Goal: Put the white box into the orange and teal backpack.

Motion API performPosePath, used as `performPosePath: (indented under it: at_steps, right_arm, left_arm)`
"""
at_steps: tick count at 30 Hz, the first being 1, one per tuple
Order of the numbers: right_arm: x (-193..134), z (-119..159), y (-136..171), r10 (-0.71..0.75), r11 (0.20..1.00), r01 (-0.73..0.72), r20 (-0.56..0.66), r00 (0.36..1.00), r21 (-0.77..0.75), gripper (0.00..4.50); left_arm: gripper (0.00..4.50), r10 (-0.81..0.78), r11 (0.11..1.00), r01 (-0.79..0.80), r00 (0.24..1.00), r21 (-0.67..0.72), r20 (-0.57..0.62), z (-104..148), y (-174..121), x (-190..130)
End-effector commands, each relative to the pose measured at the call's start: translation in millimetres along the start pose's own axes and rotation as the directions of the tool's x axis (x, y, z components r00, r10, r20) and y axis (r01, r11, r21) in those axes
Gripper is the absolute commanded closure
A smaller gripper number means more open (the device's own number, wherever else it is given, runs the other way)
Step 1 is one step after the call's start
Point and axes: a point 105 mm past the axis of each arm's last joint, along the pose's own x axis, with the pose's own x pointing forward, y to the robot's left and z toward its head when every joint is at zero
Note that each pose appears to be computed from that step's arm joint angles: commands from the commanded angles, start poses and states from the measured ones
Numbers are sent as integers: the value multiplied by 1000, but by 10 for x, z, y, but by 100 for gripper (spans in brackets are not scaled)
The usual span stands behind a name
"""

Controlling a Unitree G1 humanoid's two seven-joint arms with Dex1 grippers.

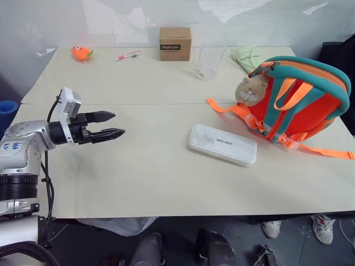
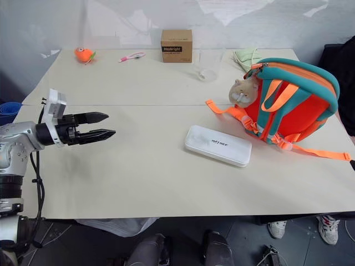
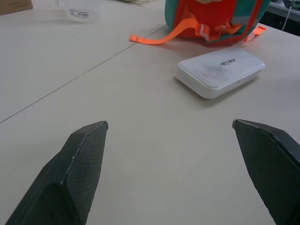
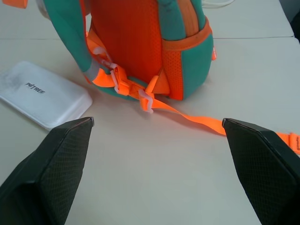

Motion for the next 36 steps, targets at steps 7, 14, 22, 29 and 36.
performPosePath:
  at_steps: [7, 14, 22, 29, 36]
  right_arm:
    - [-7, 4, 40, -35, 999, 36, 42, 999, -29, 0]
    - [13, 25, 62, -27, 999, 29, 52, 998, -27, 0]
    - [600, -271, 318, 89, 993, -95, -83, 993, -71, 88]
    - [1147, -559, 528, 146, 971, -176, -186, 972, -159, 329]
    - [1596, -713, 745, 135, 960, -179, -204, 970, -216, 448]
  left_arm:
    - [3, -8, 1000, 8, 1000, -3, 17, 147, 10, 17]
    - [3, -17, 1000, 16, 1000, 15, 9, 180, 41, 40]
    - [153, -191, 972, 209, 970, 112, -150, -129, -110, 737]
    - [371, -226, 951, 255, 959, 176, -170, -158, -127, 1422]
    - [450, -219, 947, 267, 944, 181, -247, -265, -258, 1859]
